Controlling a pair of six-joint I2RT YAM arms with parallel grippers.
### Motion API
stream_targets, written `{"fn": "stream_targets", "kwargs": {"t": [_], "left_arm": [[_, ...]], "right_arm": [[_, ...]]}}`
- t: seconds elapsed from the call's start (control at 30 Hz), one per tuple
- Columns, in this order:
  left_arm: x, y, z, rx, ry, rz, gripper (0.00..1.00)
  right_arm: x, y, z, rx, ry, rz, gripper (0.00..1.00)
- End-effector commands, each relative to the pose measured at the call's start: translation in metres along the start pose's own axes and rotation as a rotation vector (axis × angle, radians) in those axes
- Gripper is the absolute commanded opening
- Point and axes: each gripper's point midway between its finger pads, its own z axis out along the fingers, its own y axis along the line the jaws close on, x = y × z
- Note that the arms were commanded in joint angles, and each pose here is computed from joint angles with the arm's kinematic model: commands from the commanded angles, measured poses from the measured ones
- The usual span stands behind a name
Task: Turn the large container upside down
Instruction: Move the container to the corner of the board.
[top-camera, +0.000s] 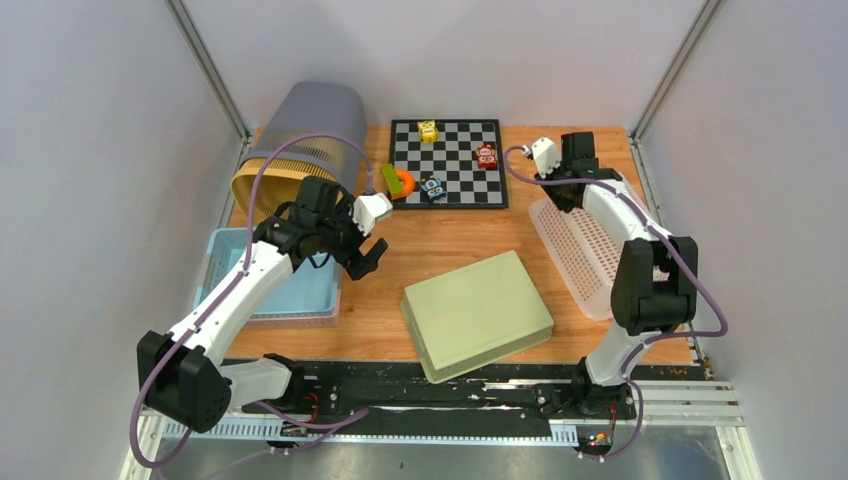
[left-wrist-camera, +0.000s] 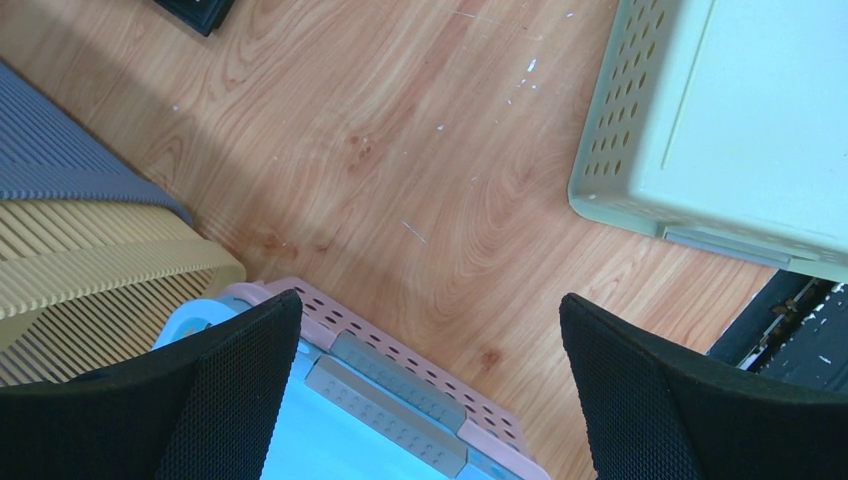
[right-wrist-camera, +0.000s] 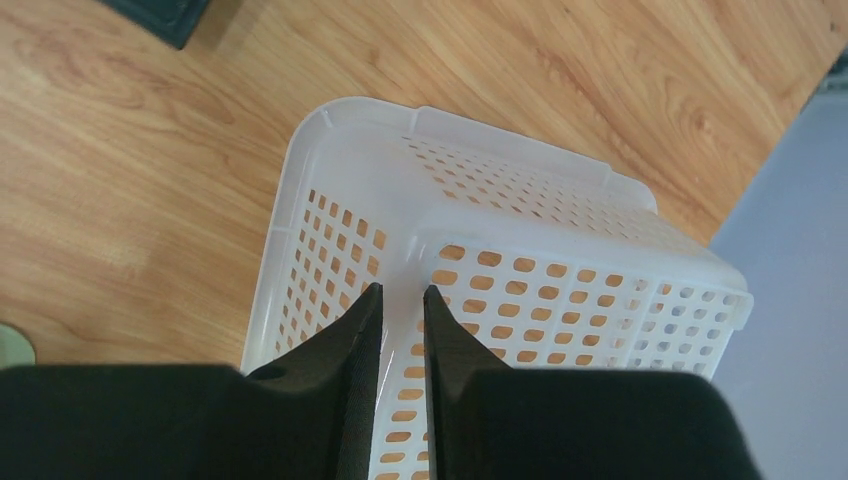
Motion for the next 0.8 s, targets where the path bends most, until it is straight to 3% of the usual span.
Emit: {"fn": "stream_targets", "kwargs": {"t": [0.0, 0.2, 0.53, 0.77], "left_arm": [[-0.003, 0.002, -0.002, -0.018, -0.020, 0.023, 1.00], [-0.003, 0.003, -0.003, -0.022, -0.019, 0.024, 1.00], [-0.002, 0.004, -0.002, -0.027, -0.015, 0.022, 1.00], [-0.002, 0.004, -0.004, -0.034, -0.016, 0.025, 1.00]], "right_arm": [[0.055, 0.069, -0.004, -0.331, 0.110, -0.199, 0.20], [0.076, 0.091, -0.027, -0.484, 0.077, -0.449, 0.20], [0.102, 0.088, -0.037, -0.560, 0.113, -0.805, 0.23], [0.090, 0.101, -0.053, -0.678, 0.031, -0.865, 0.22]]}}
